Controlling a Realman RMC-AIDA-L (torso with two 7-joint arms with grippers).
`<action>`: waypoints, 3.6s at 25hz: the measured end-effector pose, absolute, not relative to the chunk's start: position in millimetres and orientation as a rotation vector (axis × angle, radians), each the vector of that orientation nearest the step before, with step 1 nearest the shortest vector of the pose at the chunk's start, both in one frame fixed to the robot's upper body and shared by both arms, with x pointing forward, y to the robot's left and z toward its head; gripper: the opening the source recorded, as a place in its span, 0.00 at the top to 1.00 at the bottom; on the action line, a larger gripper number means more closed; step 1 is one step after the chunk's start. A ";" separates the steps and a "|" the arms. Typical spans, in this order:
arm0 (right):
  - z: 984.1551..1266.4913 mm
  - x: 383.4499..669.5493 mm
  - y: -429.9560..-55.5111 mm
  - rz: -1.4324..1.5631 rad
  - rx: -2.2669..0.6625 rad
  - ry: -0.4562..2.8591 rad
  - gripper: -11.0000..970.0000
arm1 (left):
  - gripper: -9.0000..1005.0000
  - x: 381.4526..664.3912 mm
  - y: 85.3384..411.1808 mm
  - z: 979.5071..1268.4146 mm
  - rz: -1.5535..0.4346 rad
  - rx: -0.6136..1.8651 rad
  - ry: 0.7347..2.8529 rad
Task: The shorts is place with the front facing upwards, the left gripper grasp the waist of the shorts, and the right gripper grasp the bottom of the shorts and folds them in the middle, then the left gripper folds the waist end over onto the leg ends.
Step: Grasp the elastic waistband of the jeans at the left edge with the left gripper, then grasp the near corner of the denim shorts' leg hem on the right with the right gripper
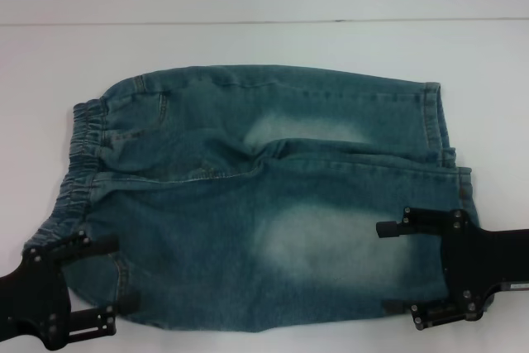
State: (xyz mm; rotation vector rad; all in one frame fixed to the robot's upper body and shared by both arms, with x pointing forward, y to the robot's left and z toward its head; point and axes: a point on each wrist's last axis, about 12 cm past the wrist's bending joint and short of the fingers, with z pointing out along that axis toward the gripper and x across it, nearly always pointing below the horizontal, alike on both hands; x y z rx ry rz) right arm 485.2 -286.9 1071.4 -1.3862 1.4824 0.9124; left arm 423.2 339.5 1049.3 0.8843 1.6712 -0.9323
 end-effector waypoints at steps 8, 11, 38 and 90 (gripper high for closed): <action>1071.1 486.2 -285.6 0.912 -1.389 1.482 0.06 | 0.15 423.3 339.0 1048.6 -0.938 0.893 1.680; 1070.1 486.7 -285.2 0.908 -1.383 1.491 0.06 | 0.15 423.3 339.0 1048.5 -0.939 0.891 1.682; 1068.1 489.9 -283.3 0.891 -1.382 1.501 0.06 | 0.15 466.4 378.4 1105.1 -0.673 0.769 2.206; 1067.1 491.3 -286.2 0.861 -1.344 1.515 0.07 | 0.63 492.9 356.6 1091.7 -0.586 0.881 2.313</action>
